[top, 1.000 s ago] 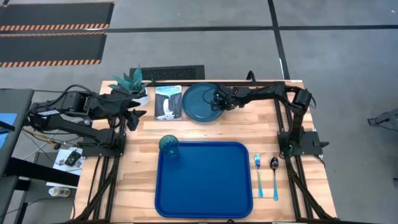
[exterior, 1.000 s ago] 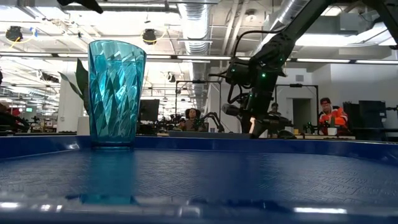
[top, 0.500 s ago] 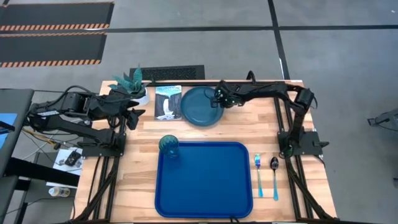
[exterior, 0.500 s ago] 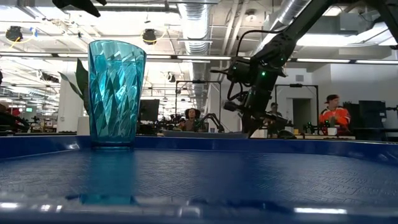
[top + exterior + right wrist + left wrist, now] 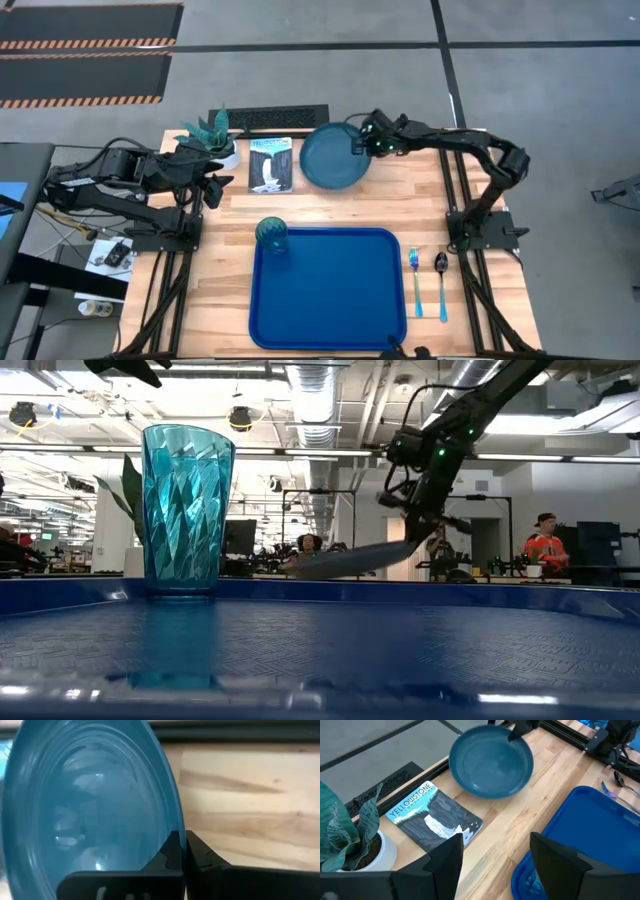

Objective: Pick and place plate/cup/fork/spoon on tray
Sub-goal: Put the blue plate on the blue serving tray to the bottom of the blue glass

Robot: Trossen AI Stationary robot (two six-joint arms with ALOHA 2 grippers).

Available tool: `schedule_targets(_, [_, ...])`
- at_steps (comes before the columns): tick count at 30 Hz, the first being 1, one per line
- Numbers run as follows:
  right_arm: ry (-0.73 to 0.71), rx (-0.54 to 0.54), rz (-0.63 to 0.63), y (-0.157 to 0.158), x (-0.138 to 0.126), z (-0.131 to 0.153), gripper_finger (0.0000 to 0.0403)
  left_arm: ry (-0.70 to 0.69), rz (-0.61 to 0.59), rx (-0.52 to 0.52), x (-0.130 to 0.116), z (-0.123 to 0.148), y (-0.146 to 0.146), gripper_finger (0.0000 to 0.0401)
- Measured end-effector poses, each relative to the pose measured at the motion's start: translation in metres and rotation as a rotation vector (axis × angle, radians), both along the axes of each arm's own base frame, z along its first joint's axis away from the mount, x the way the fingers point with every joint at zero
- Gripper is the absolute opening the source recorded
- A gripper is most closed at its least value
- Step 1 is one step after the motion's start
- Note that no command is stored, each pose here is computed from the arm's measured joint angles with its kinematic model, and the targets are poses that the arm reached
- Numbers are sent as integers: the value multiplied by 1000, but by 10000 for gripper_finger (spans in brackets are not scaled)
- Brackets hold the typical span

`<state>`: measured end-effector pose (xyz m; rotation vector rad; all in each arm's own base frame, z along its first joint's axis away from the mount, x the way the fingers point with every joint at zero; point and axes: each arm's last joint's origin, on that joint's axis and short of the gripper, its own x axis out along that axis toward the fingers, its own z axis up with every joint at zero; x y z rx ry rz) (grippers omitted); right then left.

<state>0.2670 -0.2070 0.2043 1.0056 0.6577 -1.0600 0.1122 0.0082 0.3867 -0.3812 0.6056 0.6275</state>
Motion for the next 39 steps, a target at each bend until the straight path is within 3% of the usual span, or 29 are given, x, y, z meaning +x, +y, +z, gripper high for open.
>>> schedule_targets(19, [-253, -167, -33, 15, -60, 99, 5, -7, 10, -13, 0, 0, 0, 215])
schedule_targets(39, [-506, -269, 212, 94, -78, 161, 5, -7, 5, -19, 0, 0, 0, 215])
